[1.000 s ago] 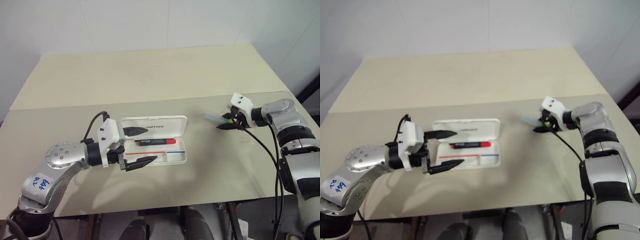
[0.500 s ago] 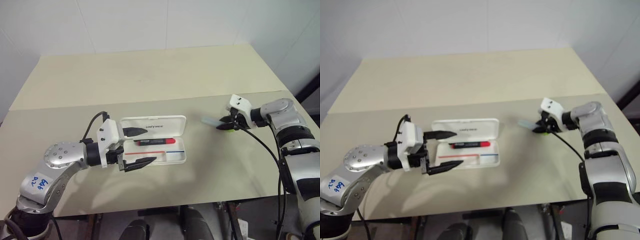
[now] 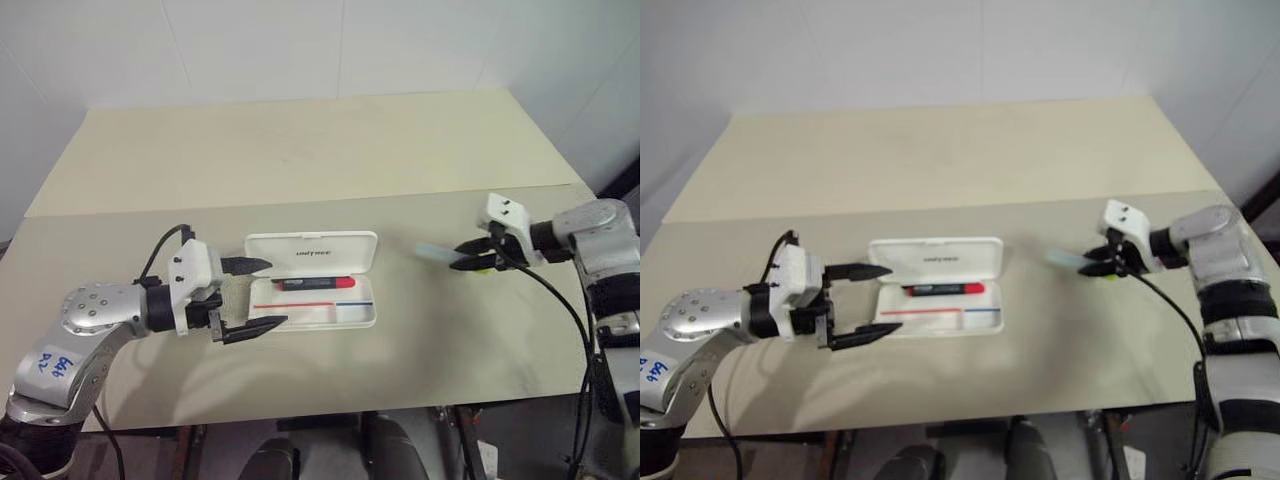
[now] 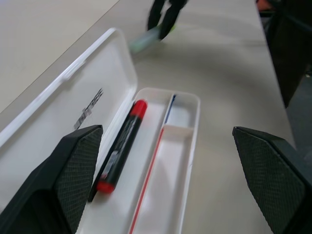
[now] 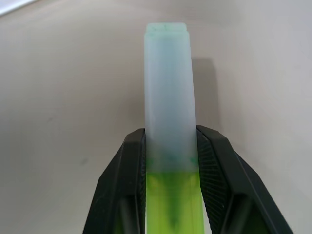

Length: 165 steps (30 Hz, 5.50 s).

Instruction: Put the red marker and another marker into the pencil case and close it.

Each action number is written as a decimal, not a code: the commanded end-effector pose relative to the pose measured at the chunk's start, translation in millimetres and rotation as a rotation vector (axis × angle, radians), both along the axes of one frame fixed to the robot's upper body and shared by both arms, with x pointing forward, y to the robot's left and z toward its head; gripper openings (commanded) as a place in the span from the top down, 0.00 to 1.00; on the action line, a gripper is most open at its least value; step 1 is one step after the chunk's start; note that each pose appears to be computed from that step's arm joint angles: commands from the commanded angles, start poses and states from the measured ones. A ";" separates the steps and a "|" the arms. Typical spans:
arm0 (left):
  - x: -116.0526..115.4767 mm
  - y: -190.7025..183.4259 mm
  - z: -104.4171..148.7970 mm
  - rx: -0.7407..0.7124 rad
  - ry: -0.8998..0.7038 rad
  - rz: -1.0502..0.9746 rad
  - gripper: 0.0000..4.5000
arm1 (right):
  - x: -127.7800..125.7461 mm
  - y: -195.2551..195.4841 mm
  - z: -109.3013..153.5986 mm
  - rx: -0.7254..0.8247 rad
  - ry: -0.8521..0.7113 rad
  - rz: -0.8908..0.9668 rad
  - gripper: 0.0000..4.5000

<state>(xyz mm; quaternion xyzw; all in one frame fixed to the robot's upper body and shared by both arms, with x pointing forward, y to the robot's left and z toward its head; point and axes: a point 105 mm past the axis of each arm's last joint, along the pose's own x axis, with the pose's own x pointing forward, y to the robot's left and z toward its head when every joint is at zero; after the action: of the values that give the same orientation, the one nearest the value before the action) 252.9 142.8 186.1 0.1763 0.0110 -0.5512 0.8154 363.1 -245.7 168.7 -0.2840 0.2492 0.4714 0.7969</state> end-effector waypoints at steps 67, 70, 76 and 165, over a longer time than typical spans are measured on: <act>-13.0 43.3 2.4 0.181 -0.034 -0.016 0.00 | -80.9 251.2 -6.2 0.406 0.066 0.522 0.76; -13.0 42.6 2.6 0.179 -0.035 -0.016 0.00 | -78.4 249.7 -12.7 0.392 0.066 0.523 0.76; -12.7 41.2 3.3 0.176 -0.038 -0.018 0.00 | -74.7 246.1 -20.5 0.369 0.063 0.535 0.76; -34.5 154.2 -23.7 0.381 -0.019 0.314 0.00 | -60.3 143.0 67.2 0.504 -0.190 0.485 0.01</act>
<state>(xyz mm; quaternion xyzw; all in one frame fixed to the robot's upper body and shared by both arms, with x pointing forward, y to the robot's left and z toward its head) 215.9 292.5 157.9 0.3049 0.1366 -0.4076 0.8498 306.6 -105.1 229.5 -0.1621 -0.0043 0.6625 0.7313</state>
